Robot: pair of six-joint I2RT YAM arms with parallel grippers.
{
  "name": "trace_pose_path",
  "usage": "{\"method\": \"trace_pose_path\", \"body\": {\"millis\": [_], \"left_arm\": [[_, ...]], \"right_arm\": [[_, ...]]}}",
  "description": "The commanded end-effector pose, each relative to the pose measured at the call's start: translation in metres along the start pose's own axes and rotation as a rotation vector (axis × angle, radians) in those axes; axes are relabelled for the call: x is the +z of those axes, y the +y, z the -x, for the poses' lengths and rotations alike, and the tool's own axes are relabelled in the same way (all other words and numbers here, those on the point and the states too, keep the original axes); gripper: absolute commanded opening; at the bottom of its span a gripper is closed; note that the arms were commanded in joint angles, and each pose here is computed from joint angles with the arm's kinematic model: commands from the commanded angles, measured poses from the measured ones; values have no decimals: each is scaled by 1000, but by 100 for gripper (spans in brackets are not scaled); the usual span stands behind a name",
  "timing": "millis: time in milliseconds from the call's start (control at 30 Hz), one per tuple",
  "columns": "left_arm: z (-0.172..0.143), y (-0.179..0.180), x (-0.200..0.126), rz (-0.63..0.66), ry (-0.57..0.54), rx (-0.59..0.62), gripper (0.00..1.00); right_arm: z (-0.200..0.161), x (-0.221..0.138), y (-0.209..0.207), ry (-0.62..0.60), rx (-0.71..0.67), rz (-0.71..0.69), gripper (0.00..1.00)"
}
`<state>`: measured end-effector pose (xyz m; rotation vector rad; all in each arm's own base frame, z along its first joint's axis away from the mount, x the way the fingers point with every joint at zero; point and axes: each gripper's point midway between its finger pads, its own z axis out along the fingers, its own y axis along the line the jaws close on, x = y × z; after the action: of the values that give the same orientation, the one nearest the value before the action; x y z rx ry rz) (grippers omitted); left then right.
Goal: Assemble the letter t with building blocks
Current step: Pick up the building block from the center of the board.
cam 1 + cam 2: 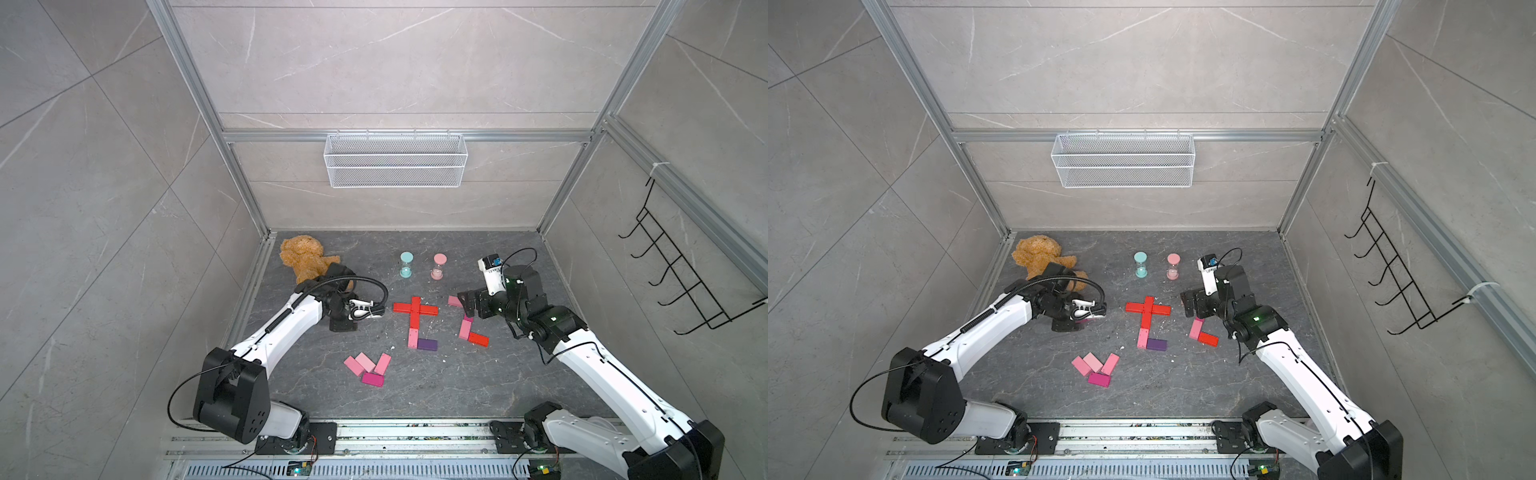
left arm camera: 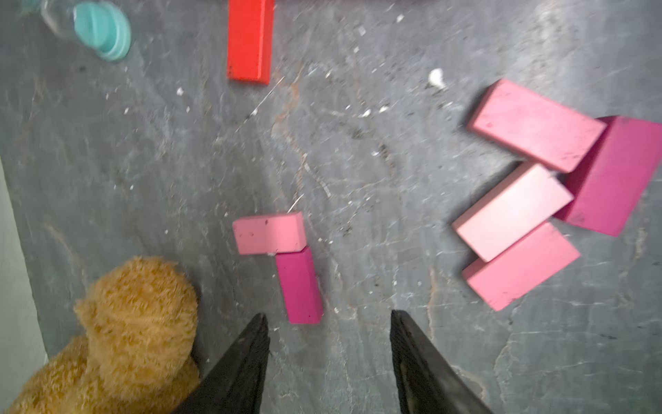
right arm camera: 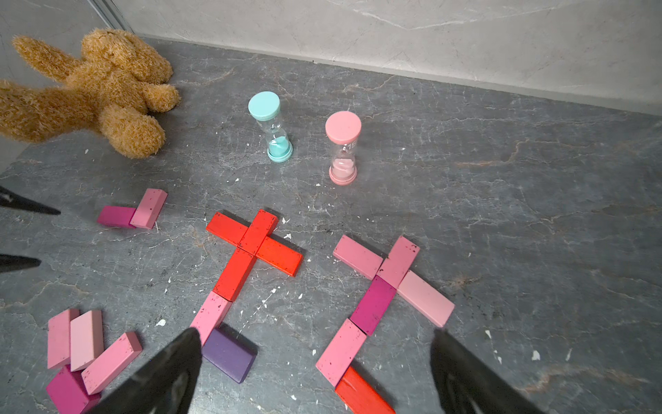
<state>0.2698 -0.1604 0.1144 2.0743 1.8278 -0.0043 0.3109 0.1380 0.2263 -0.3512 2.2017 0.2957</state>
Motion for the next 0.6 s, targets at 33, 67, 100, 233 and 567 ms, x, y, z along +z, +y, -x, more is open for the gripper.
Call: {"method": "trace_pose_path", "body": {"millis": [33,67,100,233,567], "left_arm": [[3,-49,3,-113,65,87,57],[2,-57,5,-127,79,101,57],[2,-65,7,-144,88,112,56],[5,-90,15,-178,89,155,56],[11,-109,39,-197,85,215,50]], "right_arm": [[12,-2,1,-32,-7,-2,100],[11,-3,0,-32,-7,-3,100],[11,-2,0,-31,-8,-4,100],[11,-2,0,-31,-7,-6,100],[11,-2,-1,-29,-7,-7,100]]}}
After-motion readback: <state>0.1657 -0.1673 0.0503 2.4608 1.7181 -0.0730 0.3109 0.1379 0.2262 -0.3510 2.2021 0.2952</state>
